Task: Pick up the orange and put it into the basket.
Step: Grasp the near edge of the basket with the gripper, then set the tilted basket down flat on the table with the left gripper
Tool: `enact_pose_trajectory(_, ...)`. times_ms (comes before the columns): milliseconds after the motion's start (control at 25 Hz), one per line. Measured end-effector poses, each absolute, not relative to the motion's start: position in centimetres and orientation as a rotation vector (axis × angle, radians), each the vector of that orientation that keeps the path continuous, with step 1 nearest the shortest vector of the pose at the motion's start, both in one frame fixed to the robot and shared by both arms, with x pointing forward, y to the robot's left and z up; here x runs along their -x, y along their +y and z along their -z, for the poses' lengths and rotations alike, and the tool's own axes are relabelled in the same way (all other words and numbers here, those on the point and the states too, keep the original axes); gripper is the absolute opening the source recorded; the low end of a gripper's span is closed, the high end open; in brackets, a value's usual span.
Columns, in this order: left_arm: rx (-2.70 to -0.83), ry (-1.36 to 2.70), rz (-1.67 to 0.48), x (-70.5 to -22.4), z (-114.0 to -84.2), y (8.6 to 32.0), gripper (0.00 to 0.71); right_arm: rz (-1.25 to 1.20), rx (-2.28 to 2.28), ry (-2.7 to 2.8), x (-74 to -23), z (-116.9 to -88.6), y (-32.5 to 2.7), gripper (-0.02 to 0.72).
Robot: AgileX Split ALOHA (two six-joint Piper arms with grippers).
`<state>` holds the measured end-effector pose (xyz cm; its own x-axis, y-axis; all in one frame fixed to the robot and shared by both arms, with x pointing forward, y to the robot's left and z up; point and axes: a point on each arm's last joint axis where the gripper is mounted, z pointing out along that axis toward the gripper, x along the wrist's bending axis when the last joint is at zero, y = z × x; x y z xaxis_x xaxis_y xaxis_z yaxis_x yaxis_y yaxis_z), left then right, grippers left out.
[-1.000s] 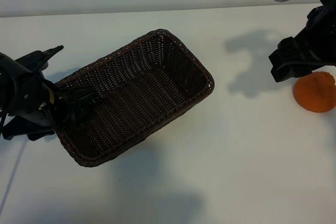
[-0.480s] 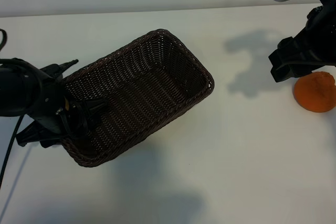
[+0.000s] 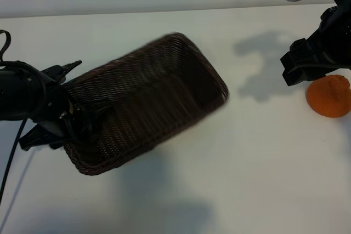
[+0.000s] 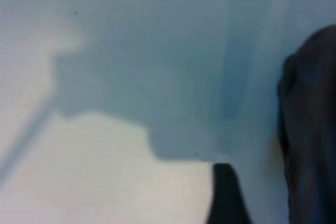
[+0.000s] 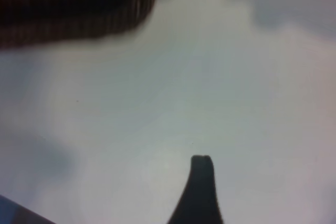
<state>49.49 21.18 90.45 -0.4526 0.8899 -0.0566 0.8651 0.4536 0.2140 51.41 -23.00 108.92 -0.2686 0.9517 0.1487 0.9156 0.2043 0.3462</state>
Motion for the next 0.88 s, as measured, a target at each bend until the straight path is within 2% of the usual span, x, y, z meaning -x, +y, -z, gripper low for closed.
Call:
enact_pose_trajectory(80, -1.548, 2.513, -0.231, -49.7, -90.4, 21.1, 0.411, -0.566, -1.837, 2.361, -51.4, -108.9, -23.0, 0.595)
enact_pose_trajectory(360, -1.534, 2.488, -0.227, -49.8, -90.7, 21.0, 0.406, -0.566, -1.837, 2.361, -51.4, -108.9, -23.0, 0.595)
enact_pose_trajectory(640, -1.475, 2.418, -0.236, -49.5, -93.2, 21.0, 0.403, -0.566, -1.837, 2.361, -51.4, -108.9, -23.0, 0.591)
enact_pose_trajectory(880, -1.427, 2.371, -0.224, -49.4, -95.2, 22.1, 0.403, -0.567, -1.837, 2.36, -51.4, -108.9, -23.0, 0.56)
